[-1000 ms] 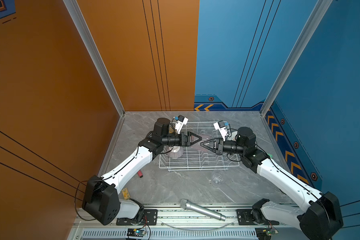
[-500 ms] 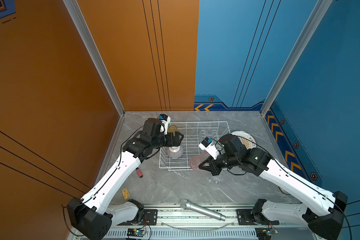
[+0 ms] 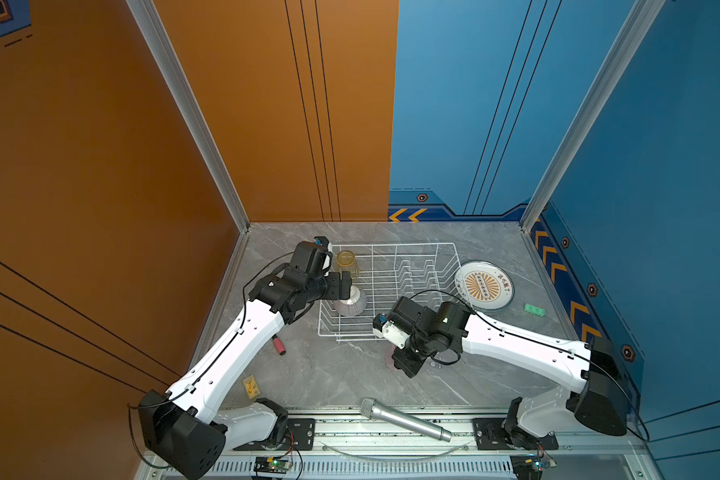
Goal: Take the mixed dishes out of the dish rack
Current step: 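Lower the pink glass beside the clear glass with right gripper while left nears bowl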
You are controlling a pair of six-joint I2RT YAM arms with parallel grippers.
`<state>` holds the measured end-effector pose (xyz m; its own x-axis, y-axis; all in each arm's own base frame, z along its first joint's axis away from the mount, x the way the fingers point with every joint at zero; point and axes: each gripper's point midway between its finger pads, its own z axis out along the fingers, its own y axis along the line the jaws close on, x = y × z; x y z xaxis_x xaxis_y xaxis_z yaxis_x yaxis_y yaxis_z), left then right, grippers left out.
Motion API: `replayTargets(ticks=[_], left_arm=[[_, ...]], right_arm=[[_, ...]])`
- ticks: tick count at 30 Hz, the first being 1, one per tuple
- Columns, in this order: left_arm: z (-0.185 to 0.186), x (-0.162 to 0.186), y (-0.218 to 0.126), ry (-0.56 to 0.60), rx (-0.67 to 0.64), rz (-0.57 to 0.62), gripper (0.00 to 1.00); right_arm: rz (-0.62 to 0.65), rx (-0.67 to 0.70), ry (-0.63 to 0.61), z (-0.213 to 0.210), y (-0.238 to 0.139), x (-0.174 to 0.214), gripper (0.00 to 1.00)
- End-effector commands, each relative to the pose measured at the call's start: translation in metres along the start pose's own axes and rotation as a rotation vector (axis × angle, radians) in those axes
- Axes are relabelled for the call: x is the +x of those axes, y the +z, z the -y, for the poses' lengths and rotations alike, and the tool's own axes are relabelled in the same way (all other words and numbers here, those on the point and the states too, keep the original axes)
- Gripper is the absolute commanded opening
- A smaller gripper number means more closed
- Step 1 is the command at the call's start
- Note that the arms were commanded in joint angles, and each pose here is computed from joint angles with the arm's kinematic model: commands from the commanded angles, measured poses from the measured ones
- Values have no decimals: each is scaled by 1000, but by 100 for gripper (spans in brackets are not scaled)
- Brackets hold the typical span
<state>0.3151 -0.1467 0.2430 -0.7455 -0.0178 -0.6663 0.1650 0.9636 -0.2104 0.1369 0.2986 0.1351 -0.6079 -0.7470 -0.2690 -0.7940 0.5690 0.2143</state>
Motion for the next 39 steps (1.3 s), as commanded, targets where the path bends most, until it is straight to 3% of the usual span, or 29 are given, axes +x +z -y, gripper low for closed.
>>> replayTargets(ticks=[1, 31, 35, 39], left_arm=[[-4, 7, 4, 44, -35, -26, 95], [-4, 11, 18, 104, -73, -61, 97], [-5, 14, 22, 109, -86, -91, 97], [-7, 16, 25, 109, -98, -110, 98]], right_arm=[[-32, 54, -26, 5, 3, -1, 0], [-208, 114, -11, 33, 48, 0, 0], [-217, 116, -11, 33, 47, 1, 16], [-212, 119, -11, 33, 45, 0, 22]])
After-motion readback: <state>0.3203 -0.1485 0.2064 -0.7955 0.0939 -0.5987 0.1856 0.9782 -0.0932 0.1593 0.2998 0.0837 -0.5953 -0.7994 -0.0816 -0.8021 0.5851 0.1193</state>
